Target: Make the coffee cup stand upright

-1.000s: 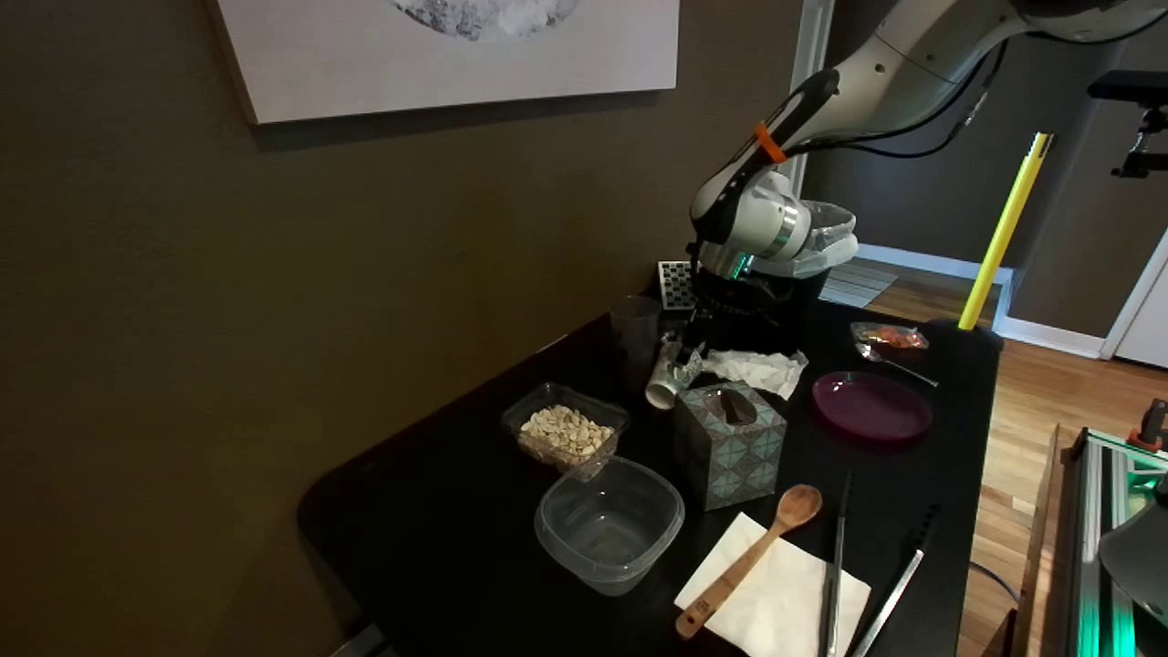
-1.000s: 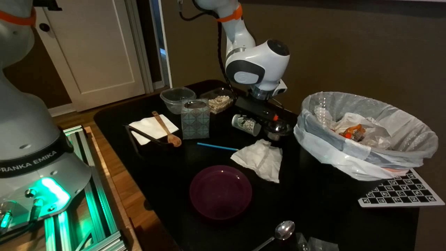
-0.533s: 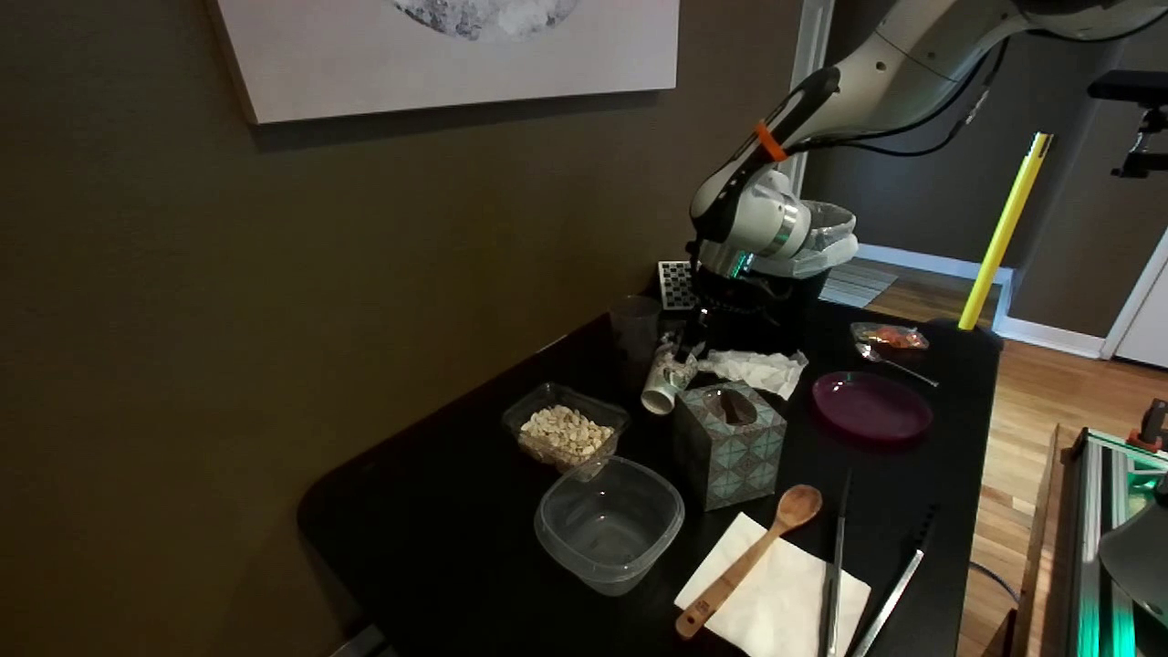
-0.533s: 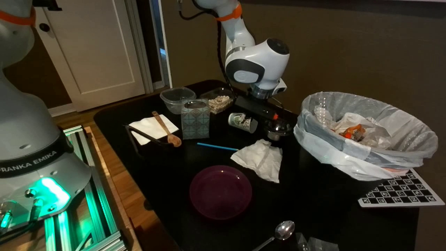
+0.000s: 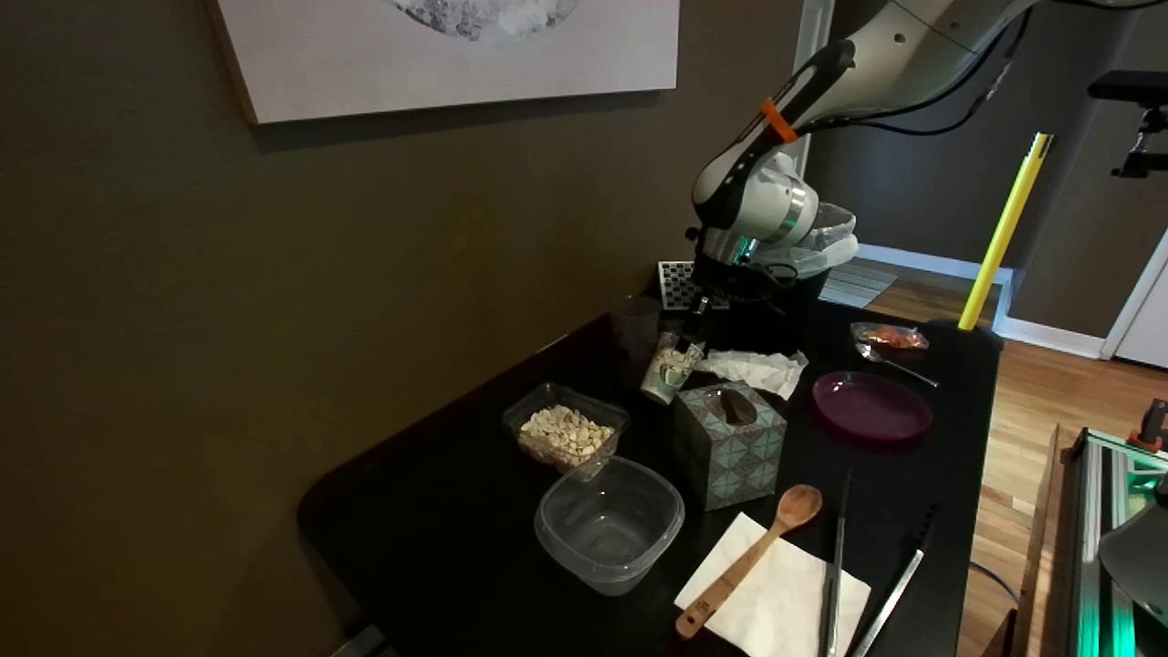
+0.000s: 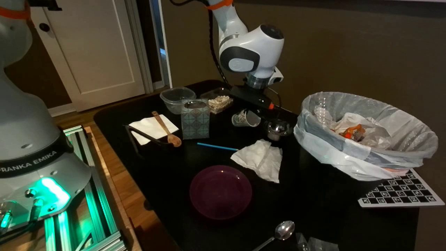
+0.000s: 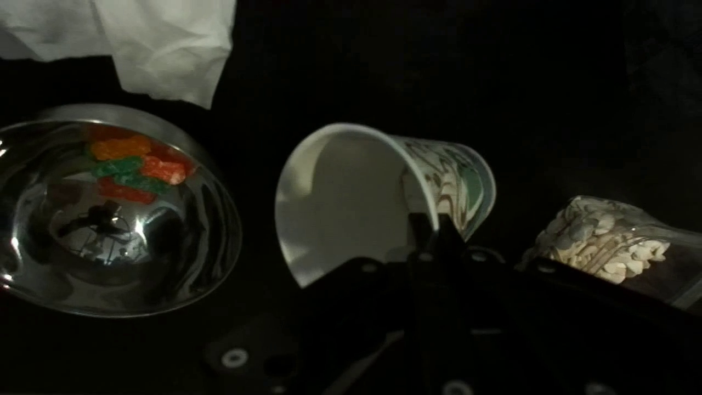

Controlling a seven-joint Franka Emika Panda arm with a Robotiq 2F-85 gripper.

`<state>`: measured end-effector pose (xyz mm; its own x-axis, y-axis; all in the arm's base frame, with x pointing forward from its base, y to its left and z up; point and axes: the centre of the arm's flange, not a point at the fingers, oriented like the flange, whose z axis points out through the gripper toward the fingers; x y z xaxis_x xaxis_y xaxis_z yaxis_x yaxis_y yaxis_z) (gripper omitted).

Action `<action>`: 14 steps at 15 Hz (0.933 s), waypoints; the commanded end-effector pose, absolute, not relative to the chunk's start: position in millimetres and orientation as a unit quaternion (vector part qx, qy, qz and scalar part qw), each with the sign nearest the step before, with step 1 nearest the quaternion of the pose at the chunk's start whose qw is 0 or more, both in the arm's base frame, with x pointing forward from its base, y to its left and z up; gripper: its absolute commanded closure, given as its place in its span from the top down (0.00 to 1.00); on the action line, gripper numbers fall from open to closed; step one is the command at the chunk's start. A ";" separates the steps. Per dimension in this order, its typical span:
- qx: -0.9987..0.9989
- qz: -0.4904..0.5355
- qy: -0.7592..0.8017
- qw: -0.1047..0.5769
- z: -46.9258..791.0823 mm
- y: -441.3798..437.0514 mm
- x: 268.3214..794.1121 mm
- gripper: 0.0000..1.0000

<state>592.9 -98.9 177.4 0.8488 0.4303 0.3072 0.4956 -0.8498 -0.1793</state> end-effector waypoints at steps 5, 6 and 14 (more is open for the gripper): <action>-0.961 -0.088 -0.257 0.054 206.5 -79.0 550.8 0.01; -0.959 -0.087 -0.267 0.041 208.1 -76.3 546.3 0.01; -0.919 -0.096 -0.375 -0.082 196.9 -42.1 516.7 0.01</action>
<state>536.9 -57.0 201.4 0.7373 0.6570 0.1572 0.6426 -0.7539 0.1368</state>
